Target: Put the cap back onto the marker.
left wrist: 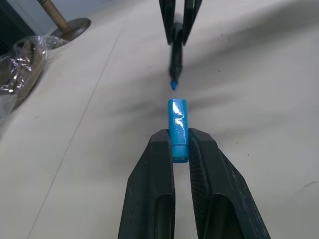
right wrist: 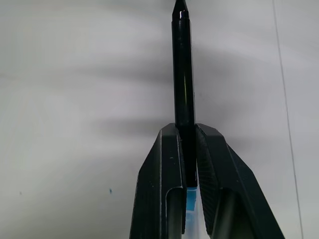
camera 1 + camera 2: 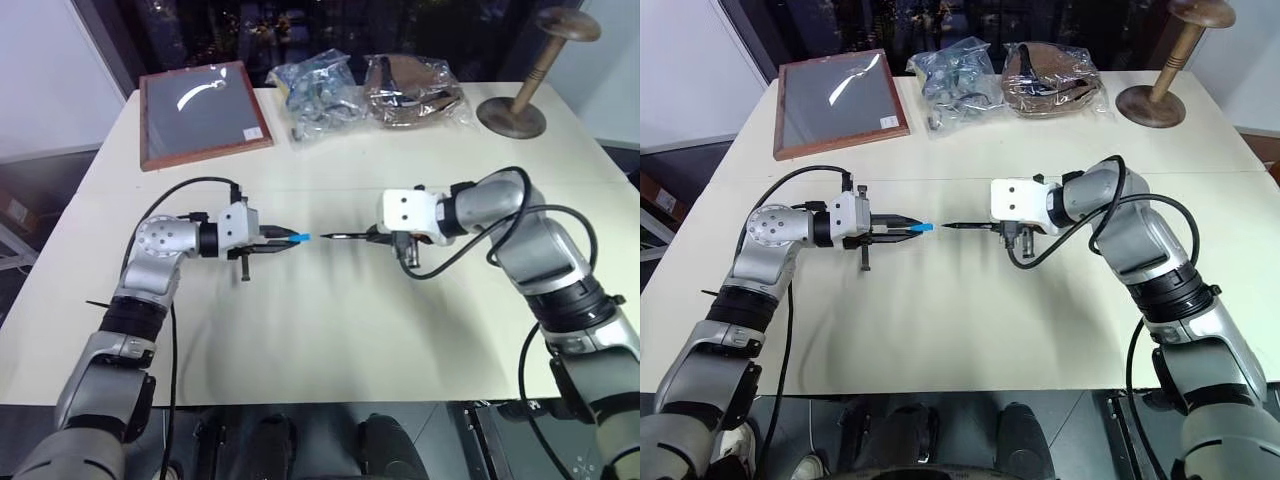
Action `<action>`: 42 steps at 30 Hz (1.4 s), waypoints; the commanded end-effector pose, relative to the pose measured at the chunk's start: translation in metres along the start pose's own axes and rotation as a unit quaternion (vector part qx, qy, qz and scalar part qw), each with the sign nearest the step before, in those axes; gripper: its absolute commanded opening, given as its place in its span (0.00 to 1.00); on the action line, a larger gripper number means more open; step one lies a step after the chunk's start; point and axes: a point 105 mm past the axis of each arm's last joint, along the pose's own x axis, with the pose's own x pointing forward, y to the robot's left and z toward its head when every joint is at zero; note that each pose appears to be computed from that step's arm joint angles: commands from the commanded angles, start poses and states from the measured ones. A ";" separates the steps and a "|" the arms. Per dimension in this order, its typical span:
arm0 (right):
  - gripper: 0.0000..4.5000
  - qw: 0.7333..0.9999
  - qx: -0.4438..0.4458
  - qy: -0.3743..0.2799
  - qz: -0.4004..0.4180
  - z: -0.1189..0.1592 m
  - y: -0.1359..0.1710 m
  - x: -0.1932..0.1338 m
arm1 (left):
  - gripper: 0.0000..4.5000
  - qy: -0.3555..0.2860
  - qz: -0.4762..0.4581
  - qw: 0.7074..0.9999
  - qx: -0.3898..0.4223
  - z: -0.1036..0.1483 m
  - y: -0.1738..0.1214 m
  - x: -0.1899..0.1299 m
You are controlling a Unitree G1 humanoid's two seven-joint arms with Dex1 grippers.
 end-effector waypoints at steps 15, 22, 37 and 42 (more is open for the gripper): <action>0.01 0.999 -0.023 -0.029 -0.012 0.024 -0.006 -0.002 | 0.00 -0.008 0.003 1.000 0.024 0.010 0.005 0.003; 0.01 0.999 -0.021 -0.031 -0.010 0.025 -0.005 0.000 | 0.00 -0.009 0.002 1.000 0.025 0.012 0.005 0.004; 0.01 1.000 -0.020 -0.012 -0.013 0.012 -0.007 -0.003 | 0.00 0.004 -0.005 1.000 0.028 0.011 -0.001 -0.005; 0.01 1.000 -0.020 -0.011 -0.010 0.011 -0.005 -0.001 | 0.00 0.005 -0.003 1.000 0.030 0.012 0.000 -0.004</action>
